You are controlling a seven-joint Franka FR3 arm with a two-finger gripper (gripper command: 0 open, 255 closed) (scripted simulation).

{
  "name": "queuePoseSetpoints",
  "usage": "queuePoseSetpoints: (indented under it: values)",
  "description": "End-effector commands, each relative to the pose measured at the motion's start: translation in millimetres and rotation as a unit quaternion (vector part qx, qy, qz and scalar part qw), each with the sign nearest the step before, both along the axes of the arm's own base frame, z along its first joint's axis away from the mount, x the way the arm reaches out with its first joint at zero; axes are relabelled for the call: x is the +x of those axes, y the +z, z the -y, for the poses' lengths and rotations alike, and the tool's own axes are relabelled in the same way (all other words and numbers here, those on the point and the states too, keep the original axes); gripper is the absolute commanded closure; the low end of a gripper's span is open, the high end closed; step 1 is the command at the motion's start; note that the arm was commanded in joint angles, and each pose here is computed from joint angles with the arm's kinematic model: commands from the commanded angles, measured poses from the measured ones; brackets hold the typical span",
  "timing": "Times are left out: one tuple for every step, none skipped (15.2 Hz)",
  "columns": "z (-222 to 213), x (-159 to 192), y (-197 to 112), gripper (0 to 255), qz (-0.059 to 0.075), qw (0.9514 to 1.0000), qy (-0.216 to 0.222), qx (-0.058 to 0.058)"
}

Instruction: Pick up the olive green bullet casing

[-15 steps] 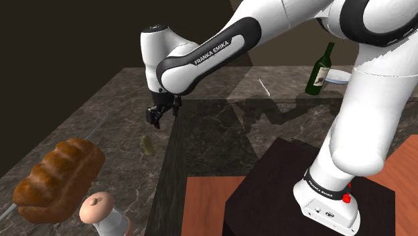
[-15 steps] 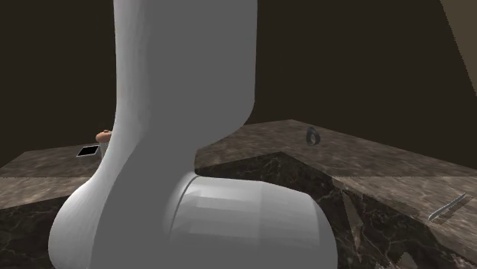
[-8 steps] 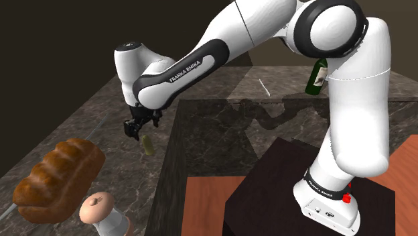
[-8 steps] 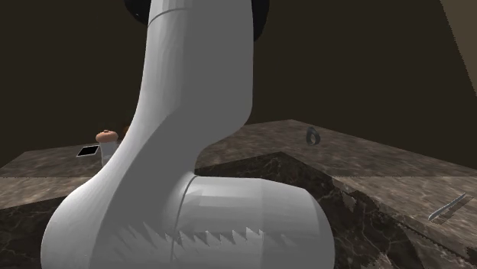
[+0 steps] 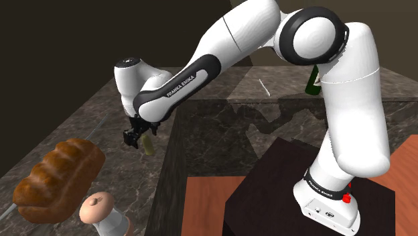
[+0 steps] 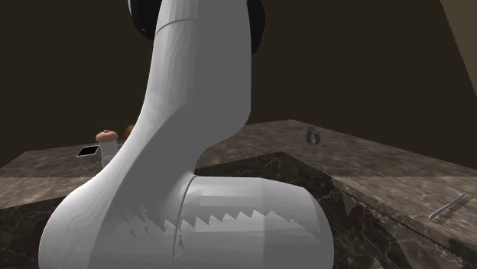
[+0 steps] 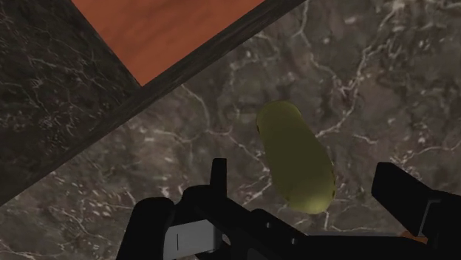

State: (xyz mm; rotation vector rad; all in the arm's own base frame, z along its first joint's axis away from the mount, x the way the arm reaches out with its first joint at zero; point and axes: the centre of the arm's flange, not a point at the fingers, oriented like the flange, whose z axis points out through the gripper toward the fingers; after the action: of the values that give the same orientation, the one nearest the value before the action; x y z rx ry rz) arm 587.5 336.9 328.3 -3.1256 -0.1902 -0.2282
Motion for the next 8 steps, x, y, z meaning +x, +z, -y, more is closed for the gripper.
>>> queuePoseSetpoints:
  values:
    - [0.6, 0.3, -6.9, 0, 0.000, 1.0000, 0.000, 0.000]
    - [0.6, 0.4, -6.9, 0, 0.000, 1.0000, 0.000, 0.000]
    - [0.7, -0.2, -6.9, 255, 0.000, 1.0000, 0.000, 0.000]
    - [0.5, -0.2, -7.1, 255, 0.000, 1.0000, 0.000, 0.000]
    - [0.4, -0.2, -7.3, 255, 0.000, 1.0000, 0.000, 0.000]
    - [0.4, -0.3, -7.2, 255, 0.000, 1.0000, 0.000, 0.000]
    - [0.4, -0.3, -7.3, 255, 0.000, 1.0000, 0.000, 0.000]
    - [0.3, -0.2, -7.4, 255, 0.000, 1.0000, 0.000, 0.000]
